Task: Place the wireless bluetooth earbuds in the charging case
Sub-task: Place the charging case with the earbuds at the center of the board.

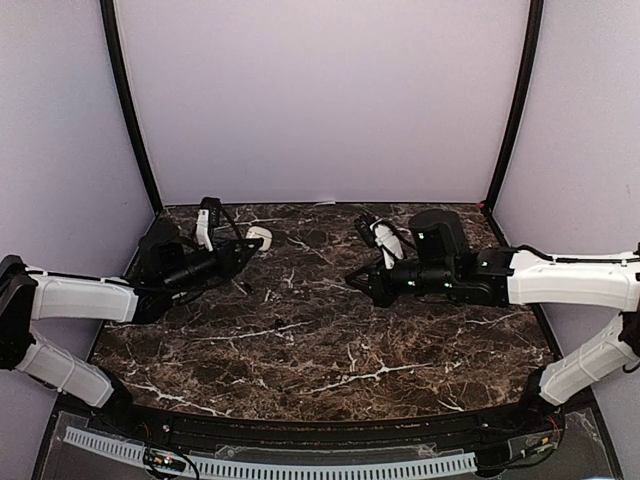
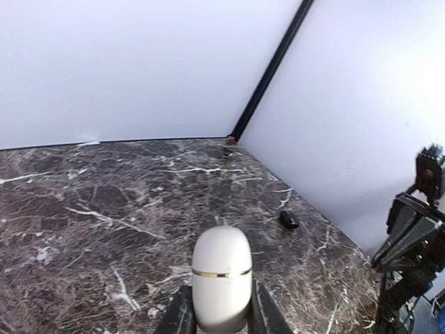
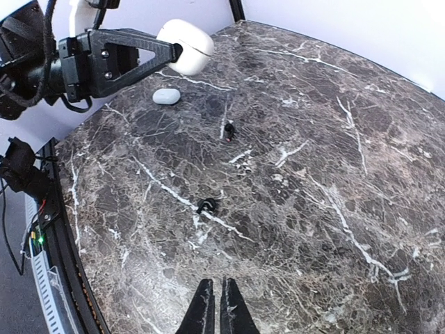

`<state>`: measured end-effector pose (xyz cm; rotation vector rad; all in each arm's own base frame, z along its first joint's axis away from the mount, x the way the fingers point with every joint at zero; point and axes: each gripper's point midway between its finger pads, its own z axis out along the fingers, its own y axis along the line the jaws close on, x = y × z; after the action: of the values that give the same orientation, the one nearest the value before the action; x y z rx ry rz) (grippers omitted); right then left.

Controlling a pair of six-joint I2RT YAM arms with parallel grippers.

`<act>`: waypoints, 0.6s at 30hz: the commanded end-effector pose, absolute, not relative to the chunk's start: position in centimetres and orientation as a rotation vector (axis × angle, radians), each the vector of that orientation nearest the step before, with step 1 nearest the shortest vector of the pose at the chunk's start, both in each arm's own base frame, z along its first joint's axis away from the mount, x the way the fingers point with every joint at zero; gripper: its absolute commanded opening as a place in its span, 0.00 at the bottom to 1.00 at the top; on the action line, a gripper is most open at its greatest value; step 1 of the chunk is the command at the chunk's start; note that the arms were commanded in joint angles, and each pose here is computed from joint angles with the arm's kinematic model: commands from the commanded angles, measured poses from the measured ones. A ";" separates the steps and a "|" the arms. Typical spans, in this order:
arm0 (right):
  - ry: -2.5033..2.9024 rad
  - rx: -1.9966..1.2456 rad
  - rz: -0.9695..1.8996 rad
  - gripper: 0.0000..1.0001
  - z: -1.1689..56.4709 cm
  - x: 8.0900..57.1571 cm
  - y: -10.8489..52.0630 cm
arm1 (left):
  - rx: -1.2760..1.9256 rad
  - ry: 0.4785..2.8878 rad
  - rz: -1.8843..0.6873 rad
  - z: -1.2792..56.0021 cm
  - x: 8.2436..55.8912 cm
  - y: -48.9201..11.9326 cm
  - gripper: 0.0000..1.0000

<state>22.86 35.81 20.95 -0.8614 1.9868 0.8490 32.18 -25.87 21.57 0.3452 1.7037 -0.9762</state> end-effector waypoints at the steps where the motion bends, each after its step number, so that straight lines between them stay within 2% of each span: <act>1: 1.982 -0.748 0.779 0.04 21.2 24.7 34.4 | 0.248 1.979 -0.822 17.0 32.8 -23.9 0.04; 8: 2.053 -0.635 0.628 0.03 19.7 26.4 31.9 | 0.235 2.147 -0.868 15.0 34.4 -25.9 0.04; 18: 2.099 -0.502 0.529 0.04 18.6 27.0 28.6 | 0.156 2.327 -1.104 11.1 38.2 -28.8 0.07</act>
<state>26.23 30.45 18.50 -0.6016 2.0927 0.5847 37.11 -27.85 11.16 0.1907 2.2757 -0.9702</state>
